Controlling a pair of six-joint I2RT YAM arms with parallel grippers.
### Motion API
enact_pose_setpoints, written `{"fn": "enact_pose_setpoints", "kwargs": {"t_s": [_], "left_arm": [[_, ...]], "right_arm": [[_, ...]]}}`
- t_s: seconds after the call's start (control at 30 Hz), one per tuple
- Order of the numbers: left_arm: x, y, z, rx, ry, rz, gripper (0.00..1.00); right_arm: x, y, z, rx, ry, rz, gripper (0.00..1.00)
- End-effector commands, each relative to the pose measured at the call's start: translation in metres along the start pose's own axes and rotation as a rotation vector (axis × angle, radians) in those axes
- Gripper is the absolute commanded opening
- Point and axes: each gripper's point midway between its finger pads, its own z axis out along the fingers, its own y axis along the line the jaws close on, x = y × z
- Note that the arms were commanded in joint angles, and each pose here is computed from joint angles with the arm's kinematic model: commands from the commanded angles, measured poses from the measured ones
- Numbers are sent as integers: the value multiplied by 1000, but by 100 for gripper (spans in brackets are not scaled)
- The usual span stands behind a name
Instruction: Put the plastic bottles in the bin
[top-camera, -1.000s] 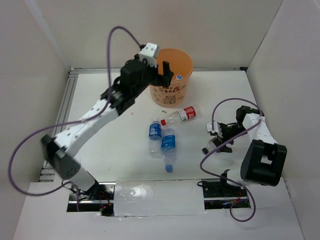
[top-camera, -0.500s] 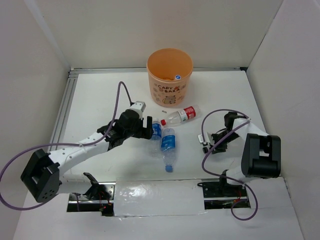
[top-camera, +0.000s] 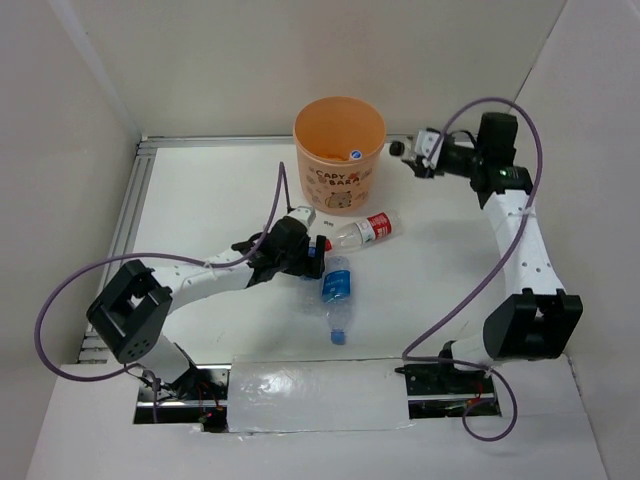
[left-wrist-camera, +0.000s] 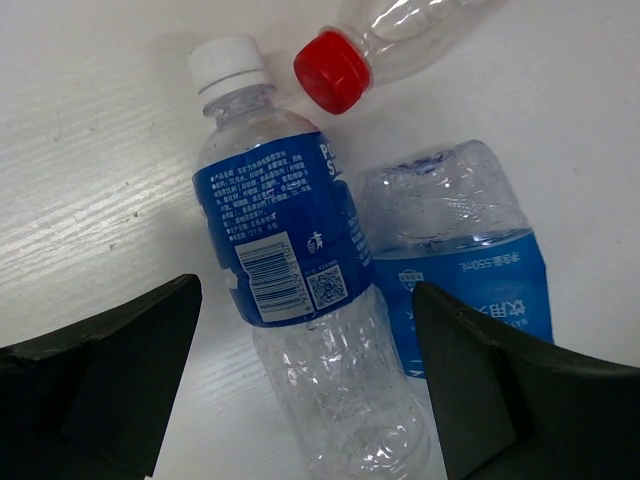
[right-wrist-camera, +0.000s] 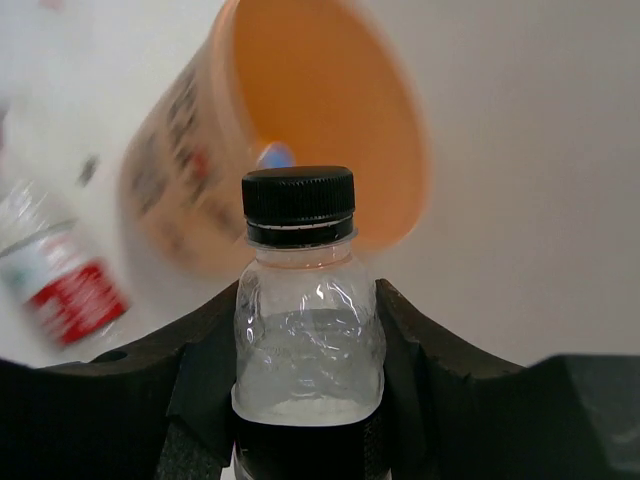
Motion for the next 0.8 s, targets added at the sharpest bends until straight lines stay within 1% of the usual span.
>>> {"fn": "enact_pose_setpoints", "kwargs": {"t_s": [0.0,0.07,0.1,0.17,0.23,0.27,0.3,0.37,0.4,0.5,0.53,0.63,0.67,0.7,0.73,0.77], "left_arm": [[-11,-5,5,-7,-33,-28,99],[-6,-1,10,-21,-28,-27,99],[-6,-1,10,-21,-28,-27,99],[3,0,16,-35,-6,-29,99],[6,3,19,-50,1,-36,99],[5,0,18,-52,-1,-30,99],[11,5,21,-75,15,-26,99],[16,7,24,-86,33,-33,99],[20,9,26,-91,42,-31,99],[26,7,28,-90,52,-32,99],[27,8,29,-88,48,-33,99],[28,7,32,-87,47,-33,98],[28,7,32,-87,47,-33,95],[28,7,32,-87,47,-33,88],[32,7,34,-81,62,-23,84],[29,4,34,-69,60,-13,80]], "right_arm": [[-97,-62,36,72,-274,-51,37],[-113,-82,60,82,-315,-76,38],[-127,-82,76,69,-344,-93,38],[-127,-95,103,68,-353,-101,41],[-122,-98,124,44,-353,-83,45],[-100,-83,151,-18,-332,-11,54],[-106,-95,152,-7,-341,-17,58],[-95,-91,169,-26,-328,18,69],[-79,-86,181,-37,-307,62,80],[-74,-91,187,-17,-304,108,98],[-71,-95,184,-7,-302,127,100],[-87,-102,173,10,-322,161,100],[-88,-108,164,25,-321,169,100],[-87,-113,156,42,-310,180,100],[-98,-115,145,55,-310,198,100],[-97,-121,135,87,-295,206,100]]}}
